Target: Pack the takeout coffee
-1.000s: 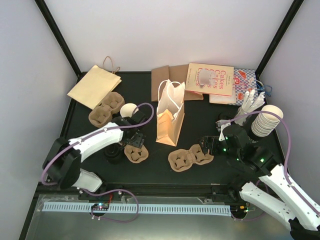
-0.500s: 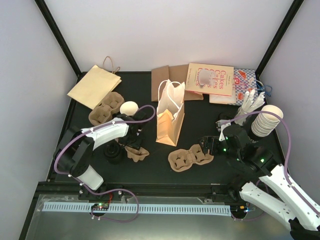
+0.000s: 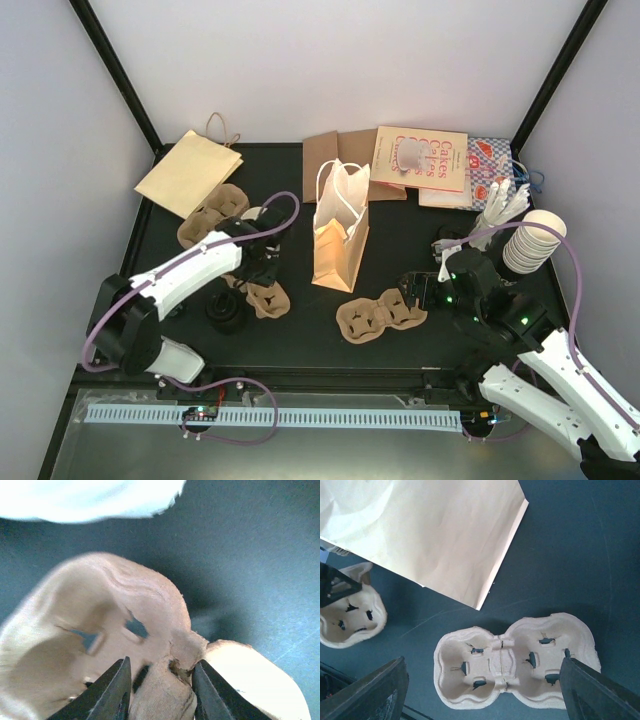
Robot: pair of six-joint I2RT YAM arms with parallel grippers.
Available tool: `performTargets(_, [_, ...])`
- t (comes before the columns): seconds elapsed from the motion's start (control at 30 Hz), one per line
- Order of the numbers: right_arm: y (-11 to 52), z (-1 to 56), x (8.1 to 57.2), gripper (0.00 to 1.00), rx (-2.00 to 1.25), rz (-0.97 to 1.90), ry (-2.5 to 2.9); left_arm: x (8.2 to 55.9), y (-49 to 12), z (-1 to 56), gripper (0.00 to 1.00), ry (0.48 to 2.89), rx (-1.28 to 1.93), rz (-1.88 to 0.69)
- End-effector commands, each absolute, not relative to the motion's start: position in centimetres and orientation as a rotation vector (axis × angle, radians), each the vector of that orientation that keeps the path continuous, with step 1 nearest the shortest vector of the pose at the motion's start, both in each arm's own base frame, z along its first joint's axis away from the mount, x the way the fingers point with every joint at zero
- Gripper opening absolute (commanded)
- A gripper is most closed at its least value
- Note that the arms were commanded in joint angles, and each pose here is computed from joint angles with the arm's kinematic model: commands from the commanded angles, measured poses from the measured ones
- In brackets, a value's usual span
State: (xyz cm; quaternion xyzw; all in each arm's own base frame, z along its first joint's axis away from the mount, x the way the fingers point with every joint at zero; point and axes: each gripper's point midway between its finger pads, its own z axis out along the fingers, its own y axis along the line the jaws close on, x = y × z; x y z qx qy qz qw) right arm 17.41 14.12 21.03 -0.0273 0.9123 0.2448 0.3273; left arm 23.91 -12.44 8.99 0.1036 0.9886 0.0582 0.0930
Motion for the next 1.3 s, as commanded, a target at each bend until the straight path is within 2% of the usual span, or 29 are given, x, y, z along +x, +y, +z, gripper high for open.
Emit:
performTargets(0.0, [14.5, 22.4, 17.7, 0.85, -0.074, 0.677, 2.344, 24.8, -11.7, 13.2, 0.32, 2.848, 0.204, 0.171])
performTargets(0.23, [14.3, 22.4, 17.6, 0.85, -0.072, 0.677, 2.344, 26.3, -8.3, 19.6, 0.29, 2.679, -0.071, 0.192])
performTargets(0.43, [14.3, 22.6, 17.5, 0.85, -0.07, 0.682, 2.336, 27.3, -4.2, 25.1, 0.29, 2.425, -0.362, 0.037])
performTargets(0.57, [14.2, 22.7, 17.5, 0.85, -0.069, 0.684, 2.333, 28.0, -1.6, 27.2, 0.32, 2.271, -0.564, -0.056])
performTargets(0.93, [14.1, 23.4, 17.6, 0.85, -0.061, 0.682, 2.314, 33.2, 1.6, 24.4, 0.26, 2.159, -1.061, -0.324])
performTargets(1.27, [13.9, 23.6, 17.7, 0.85, -0.051, 0.674, 2.313, 36.3, 4.1, 21.9, 0.26, 1.985, -1.277, -0.358])
